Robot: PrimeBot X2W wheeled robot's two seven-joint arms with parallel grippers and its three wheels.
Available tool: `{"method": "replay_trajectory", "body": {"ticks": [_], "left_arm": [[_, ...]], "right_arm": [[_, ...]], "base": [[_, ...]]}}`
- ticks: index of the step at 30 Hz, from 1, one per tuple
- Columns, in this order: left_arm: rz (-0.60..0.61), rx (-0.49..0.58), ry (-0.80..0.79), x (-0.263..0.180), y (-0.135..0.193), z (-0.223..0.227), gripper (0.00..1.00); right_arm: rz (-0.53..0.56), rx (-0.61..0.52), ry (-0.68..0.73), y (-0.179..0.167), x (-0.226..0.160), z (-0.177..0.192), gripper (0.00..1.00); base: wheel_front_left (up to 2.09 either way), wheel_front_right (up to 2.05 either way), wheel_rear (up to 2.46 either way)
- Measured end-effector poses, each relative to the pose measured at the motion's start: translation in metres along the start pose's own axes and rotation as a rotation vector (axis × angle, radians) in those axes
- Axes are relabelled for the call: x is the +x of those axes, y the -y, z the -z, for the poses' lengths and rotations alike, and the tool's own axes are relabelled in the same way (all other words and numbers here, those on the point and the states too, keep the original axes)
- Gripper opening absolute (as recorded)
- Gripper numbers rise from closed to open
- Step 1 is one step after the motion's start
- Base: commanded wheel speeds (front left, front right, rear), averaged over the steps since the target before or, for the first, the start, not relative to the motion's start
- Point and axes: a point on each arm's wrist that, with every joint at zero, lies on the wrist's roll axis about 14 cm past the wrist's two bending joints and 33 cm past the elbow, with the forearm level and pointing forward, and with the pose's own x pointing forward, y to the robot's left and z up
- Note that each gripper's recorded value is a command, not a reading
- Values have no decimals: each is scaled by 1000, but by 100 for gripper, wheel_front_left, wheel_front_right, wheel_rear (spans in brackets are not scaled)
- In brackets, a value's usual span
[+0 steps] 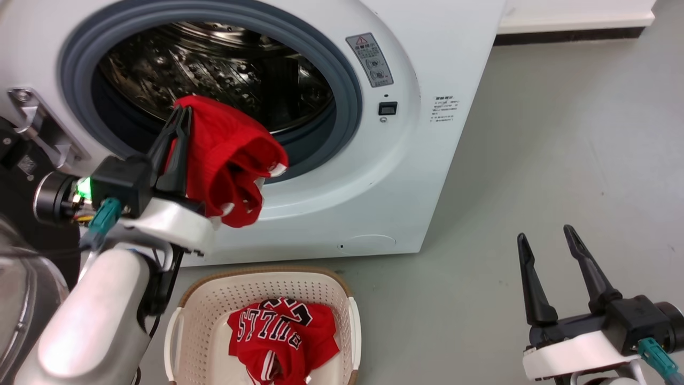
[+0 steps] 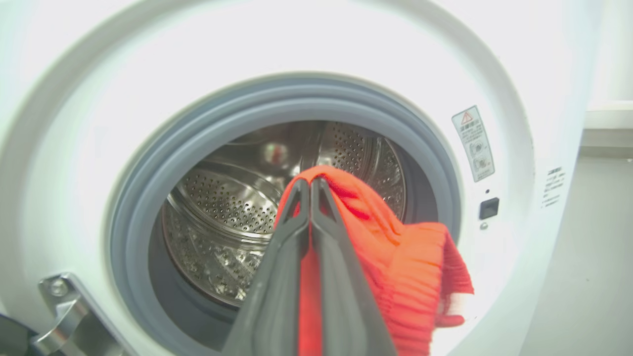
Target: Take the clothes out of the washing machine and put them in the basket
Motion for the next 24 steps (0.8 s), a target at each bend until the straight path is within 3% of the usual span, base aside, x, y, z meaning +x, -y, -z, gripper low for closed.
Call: {"method": "replay_trajectory", "body": {"ticks": [14,24], "left_arm": [[-16,18,58,-53,7,-47,0],[58,-54,-204,-83,40,34,0]], "right_arm": [[-26,7,8,-9,-6,-3,100],[-32,15,-18,-11,4,8,100]], "base": [[0,0,0],[0,0,0]]}}
